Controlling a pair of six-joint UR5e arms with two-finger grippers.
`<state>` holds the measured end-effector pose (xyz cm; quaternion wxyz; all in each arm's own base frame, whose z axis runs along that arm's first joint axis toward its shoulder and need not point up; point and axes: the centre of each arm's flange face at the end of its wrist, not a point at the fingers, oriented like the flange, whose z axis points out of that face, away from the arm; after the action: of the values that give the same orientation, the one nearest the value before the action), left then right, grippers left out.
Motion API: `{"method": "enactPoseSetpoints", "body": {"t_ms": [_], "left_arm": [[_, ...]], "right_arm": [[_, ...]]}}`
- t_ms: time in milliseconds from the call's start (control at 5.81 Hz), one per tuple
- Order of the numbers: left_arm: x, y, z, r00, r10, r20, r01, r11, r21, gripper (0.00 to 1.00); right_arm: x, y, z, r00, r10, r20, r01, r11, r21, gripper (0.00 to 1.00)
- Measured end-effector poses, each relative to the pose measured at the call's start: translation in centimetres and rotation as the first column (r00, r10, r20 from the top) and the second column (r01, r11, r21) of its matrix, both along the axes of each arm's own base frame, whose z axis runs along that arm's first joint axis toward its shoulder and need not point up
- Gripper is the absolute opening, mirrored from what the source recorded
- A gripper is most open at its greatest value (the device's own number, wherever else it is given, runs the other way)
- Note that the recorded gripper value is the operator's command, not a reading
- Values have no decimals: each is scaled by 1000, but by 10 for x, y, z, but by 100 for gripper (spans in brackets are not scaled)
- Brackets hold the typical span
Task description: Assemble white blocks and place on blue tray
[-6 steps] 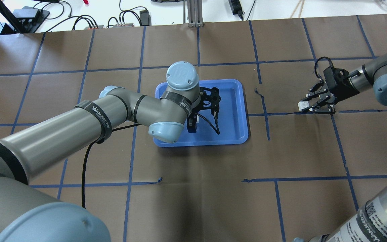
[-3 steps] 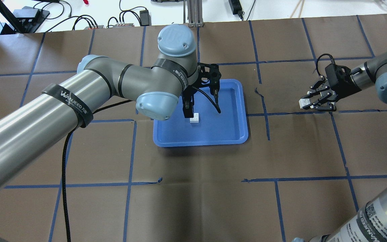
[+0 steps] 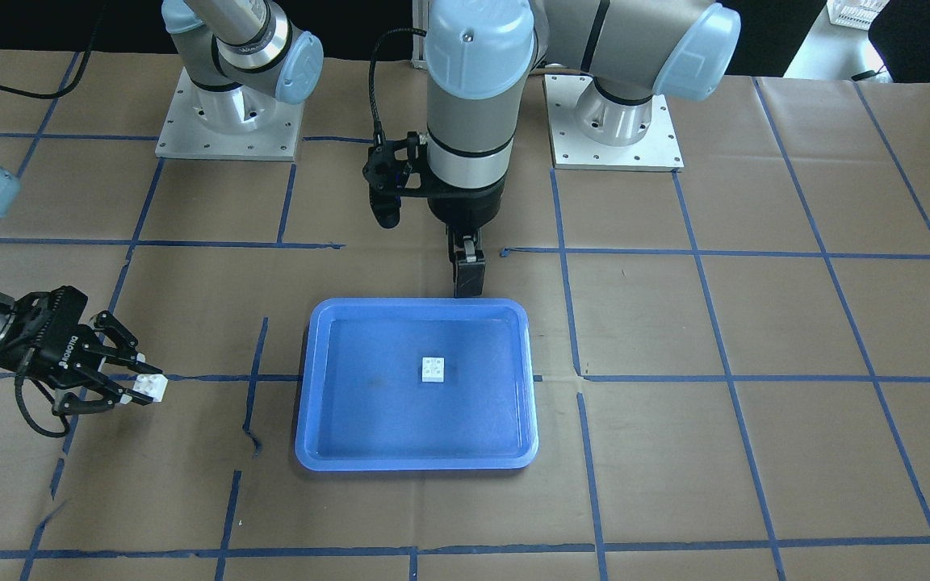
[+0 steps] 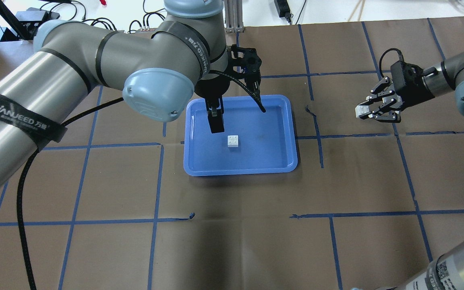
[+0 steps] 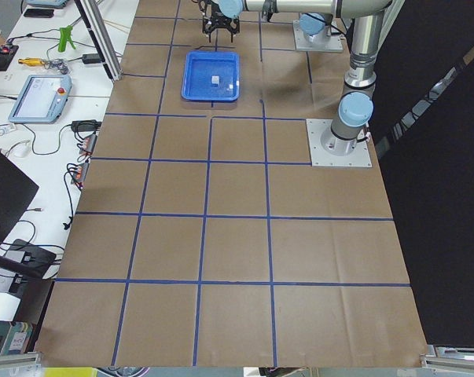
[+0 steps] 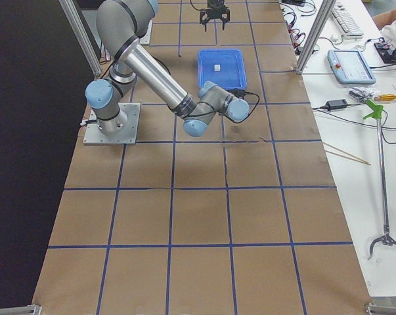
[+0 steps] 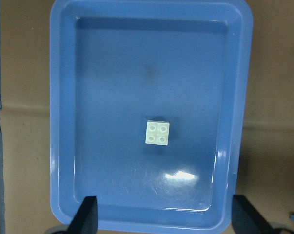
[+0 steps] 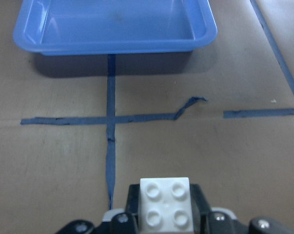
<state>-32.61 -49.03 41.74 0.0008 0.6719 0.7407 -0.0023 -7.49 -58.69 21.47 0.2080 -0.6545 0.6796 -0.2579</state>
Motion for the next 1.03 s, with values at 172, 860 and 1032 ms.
{"method": "enactPoseSetpoints", "body": {"t_ms": [172,860,1032], "left_arm": [[10,17,25,999,36,4,-36,999,-1,96],[103,0,74,877,479,-31,-480,875,-55,99],[122,-6,77,853,522,-19,-522,851,-64,99]], "right_arm": [[38,-4,8,1000,12,15,-13,1000,14,32],[196,4,12,999,-8,54,9,1000,-27,32],[230,11,1,998,-25,63,28,999,-47,32]]}}
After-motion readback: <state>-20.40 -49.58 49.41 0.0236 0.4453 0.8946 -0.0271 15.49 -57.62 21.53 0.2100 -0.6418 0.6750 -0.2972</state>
